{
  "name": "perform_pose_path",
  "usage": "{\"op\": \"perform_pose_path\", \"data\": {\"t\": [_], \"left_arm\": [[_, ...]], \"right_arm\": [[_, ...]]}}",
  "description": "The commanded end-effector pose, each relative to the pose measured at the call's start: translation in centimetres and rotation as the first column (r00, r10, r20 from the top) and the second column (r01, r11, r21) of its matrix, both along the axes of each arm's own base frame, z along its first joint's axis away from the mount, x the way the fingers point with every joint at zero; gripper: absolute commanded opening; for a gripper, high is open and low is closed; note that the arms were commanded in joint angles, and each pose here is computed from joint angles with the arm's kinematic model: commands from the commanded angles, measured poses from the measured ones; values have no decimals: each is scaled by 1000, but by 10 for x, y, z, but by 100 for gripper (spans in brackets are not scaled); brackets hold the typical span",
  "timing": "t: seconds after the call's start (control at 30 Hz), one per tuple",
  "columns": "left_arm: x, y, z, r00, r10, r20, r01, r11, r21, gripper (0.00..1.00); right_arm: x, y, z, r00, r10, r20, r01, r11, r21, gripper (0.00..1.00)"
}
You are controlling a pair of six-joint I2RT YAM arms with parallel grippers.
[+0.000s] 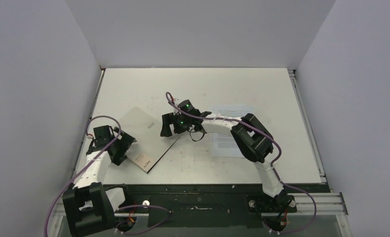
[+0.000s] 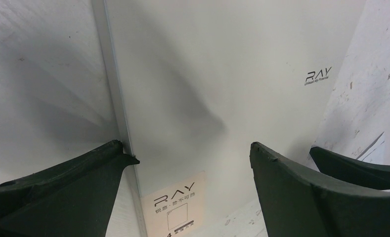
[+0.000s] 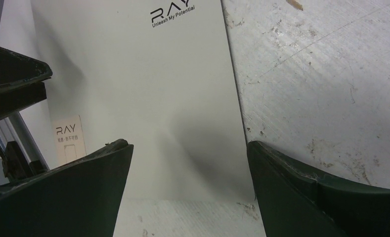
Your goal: Put the files into the folder
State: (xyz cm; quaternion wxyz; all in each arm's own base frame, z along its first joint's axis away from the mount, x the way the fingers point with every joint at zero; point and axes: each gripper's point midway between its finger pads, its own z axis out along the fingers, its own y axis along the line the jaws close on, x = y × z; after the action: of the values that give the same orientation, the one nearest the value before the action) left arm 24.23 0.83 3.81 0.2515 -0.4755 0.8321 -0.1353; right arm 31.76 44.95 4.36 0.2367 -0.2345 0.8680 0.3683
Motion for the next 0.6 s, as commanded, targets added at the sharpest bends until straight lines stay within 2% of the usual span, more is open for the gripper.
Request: {"op": "perform_pose_path", "data": {"t": [0.0, 0.27, 0.33, 0.57], "left_arm": [[21, -7, 8, 995, -54, 82, 54, 999, -5, 97], [38, -36, 8, 984, -153, 94, 154, 988, -5, 100], [42, -46, 8, 978, -184, 93, 186, 983, -7, 94], [53, -87, 4, 942, -322, 92, 325, 945, -19, 90]], "right_arm": [[-12, -3, -3, 1000, 11, -19, -11, 1000, 23, 90], [-25, -26, 0, 1000, -20, -6, 20, 1000, 6, 90], [-29, -33, -1, 1000, -31, -4, 31, 1000, -2, 90], [-46, -61, -2, 997, -80, -2, 80, 997, -19, 90]]}}
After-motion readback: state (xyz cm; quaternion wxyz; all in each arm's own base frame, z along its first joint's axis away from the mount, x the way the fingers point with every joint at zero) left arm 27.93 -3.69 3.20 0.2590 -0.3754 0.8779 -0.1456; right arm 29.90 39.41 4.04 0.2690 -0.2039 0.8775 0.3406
